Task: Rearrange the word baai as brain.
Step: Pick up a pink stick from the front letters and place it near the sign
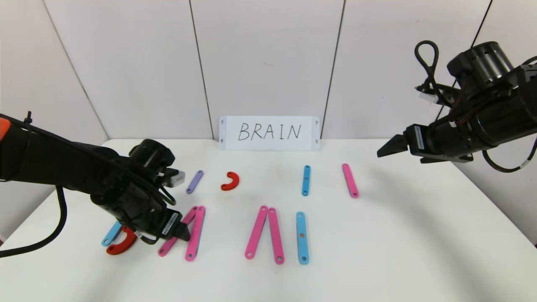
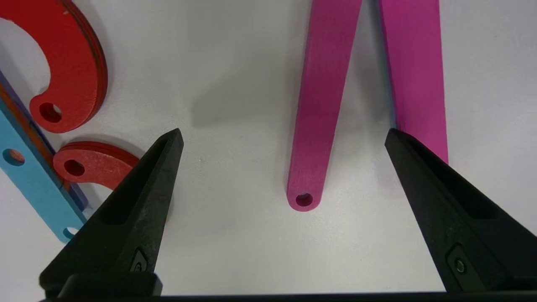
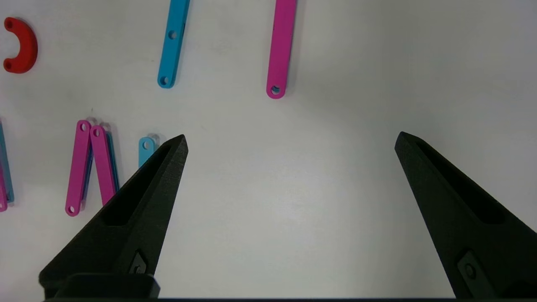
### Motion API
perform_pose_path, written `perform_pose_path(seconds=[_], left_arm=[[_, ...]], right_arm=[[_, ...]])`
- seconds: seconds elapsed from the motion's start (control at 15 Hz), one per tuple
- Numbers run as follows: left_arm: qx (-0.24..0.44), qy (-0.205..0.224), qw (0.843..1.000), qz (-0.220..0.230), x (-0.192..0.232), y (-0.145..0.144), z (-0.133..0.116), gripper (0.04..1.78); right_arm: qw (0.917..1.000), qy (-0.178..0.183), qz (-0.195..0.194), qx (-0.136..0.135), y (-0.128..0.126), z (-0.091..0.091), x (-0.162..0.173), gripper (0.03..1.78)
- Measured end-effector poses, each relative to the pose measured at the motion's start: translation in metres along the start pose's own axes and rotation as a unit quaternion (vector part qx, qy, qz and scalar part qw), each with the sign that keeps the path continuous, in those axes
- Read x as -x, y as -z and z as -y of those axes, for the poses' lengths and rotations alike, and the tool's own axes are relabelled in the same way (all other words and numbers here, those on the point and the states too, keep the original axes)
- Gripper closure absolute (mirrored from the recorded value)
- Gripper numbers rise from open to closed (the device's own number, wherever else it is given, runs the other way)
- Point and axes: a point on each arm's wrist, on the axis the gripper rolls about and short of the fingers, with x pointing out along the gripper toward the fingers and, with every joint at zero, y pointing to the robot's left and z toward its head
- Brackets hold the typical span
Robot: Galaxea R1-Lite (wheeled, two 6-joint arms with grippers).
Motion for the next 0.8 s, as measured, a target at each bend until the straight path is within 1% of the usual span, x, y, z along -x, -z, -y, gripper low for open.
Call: perform_pose_path(seconds=[0.53, 0.8], left_arm=[[-0.002, 0.0, 1.0, -0.004, -0.0029, -0.0003, 0.0023, 0.13], [0.001, -0.001, 1.0, 0.009, -0.0038, -0.0026, 0.001, 0.13]], right_arm=[[1.0, 0.0, -0.001, 0.0, 0.0002, 0.0001, -0.0007, 0.08], [1.0, 0.001, -0.001, 0.0, 0.0002, 0.0002, -0.0008, 0.08]])
